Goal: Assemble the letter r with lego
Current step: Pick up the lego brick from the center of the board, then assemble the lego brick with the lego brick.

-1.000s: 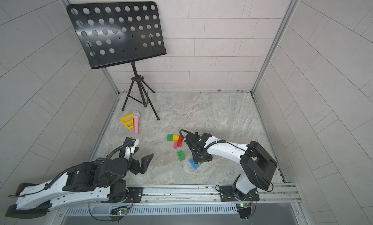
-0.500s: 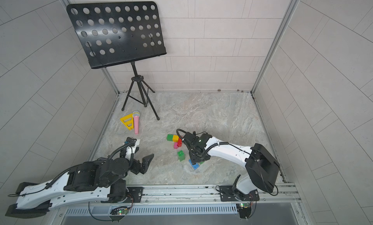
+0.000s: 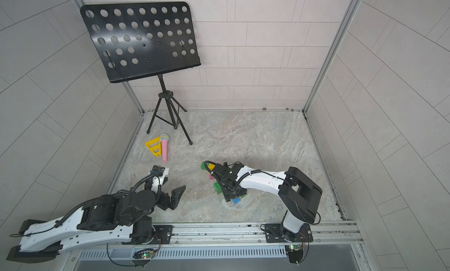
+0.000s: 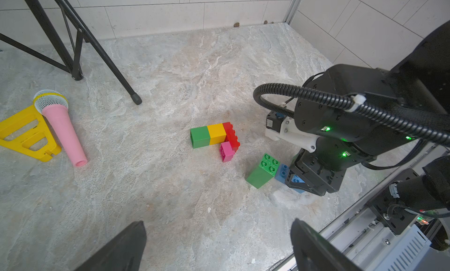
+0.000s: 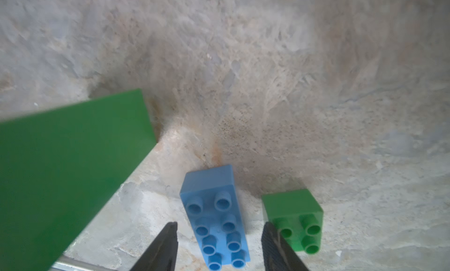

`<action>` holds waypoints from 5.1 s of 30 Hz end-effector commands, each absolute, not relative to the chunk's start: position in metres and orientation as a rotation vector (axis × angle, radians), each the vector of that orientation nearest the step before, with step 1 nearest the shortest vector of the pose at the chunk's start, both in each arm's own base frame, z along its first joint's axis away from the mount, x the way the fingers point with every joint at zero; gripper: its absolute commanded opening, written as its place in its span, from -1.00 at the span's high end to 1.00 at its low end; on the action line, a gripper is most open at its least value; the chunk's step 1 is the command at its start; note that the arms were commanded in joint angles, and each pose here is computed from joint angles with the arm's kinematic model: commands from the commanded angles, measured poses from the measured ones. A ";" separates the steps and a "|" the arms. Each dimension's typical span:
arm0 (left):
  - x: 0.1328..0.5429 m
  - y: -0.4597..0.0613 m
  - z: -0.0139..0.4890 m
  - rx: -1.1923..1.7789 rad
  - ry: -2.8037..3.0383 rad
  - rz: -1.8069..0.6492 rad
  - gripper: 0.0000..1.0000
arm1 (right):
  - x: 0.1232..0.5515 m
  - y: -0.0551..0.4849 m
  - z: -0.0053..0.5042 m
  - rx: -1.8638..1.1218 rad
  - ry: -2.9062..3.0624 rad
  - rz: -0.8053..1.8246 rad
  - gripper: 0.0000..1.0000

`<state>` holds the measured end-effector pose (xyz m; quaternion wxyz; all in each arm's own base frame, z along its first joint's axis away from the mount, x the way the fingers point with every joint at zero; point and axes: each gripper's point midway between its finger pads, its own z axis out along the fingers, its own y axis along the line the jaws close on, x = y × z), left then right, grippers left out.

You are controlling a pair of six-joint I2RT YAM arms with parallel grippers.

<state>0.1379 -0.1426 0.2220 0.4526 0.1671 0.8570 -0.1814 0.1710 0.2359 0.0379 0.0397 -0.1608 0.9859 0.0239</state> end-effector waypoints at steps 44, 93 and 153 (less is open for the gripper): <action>0.139 -0.144 0.214 0.438 2.137 -0.382 -1.00 | 0.202 0.219 0.060 -0.480 2.924 0.106 1.00; 0.139 -0.156 0.200 0.521 2.191 -0.286 -1.00 | 0.212 0.198 0.042 -0.650 2.919 0.063 1.00; 0.138 -0.153 0.207 0.505 2.167 -0.325 -1.00 | 0.226 0.205 0.054 -0.547 2.757 0.026 1.00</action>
